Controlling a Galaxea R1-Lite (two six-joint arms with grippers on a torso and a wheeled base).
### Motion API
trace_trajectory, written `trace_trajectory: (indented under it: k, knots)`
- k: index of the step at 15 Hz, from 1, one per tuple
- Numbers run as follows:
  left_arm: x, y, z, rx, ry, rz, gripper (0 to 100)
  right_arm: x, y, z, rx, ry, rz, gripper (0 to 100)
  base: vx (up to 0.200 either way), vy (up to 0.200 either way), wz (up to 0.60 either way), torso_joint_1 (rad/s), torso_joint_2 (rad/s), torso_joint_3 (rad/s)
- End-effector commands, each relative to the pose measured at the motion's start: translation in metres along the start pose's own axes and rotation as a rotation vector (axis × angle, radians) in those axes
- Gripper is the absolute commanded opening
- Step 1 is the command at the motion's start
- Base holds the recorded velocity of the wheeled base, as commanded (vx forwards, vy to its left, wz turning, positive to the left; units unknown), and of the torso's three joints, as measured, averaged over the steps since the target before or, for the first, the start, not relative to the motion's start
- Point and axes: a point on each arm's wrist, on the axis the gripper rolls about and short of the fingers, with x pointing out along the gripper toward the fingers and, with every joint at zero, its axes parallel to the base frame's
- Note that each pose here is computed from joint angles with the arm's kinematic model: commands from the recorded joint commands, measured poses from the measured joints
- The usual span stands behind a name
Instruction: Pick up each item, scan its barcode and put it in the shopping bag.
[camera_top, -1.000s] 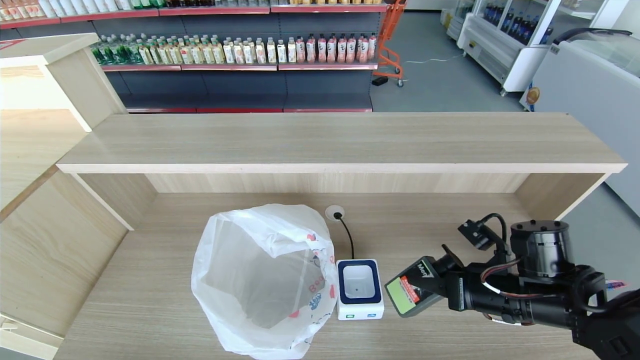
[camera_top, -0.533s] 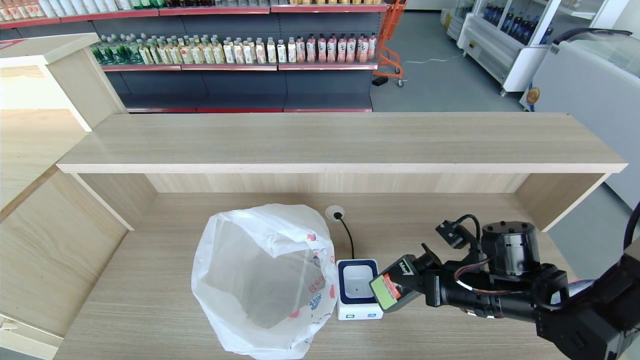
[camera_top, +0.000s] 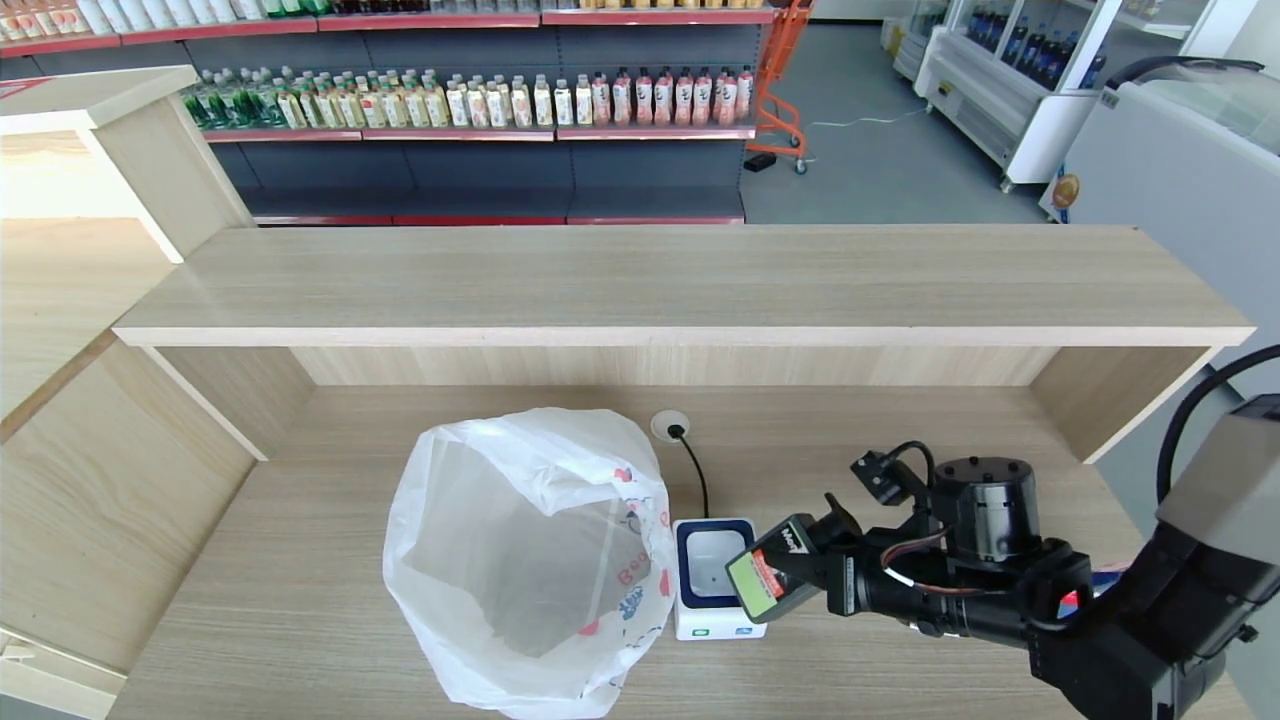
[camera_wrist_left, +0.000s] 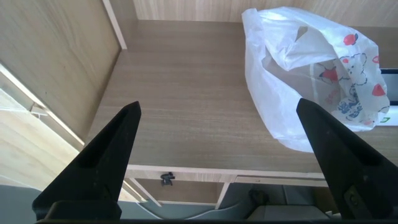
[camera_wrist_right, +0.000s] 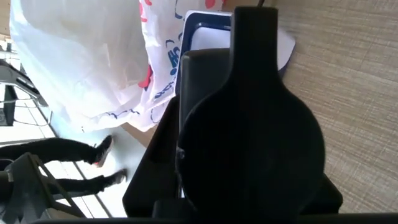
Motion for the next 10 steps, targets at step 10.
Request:
trace_trajectory:
  k: [10]
  knots:
    - [0.0,0.0,0.0,-0.001,0.0,0.0,100,0.03,-0.001,-0.018,-0.03,-0.006,0.052,0,0.0,0.0,0.0,0.0,0.0,0.0]
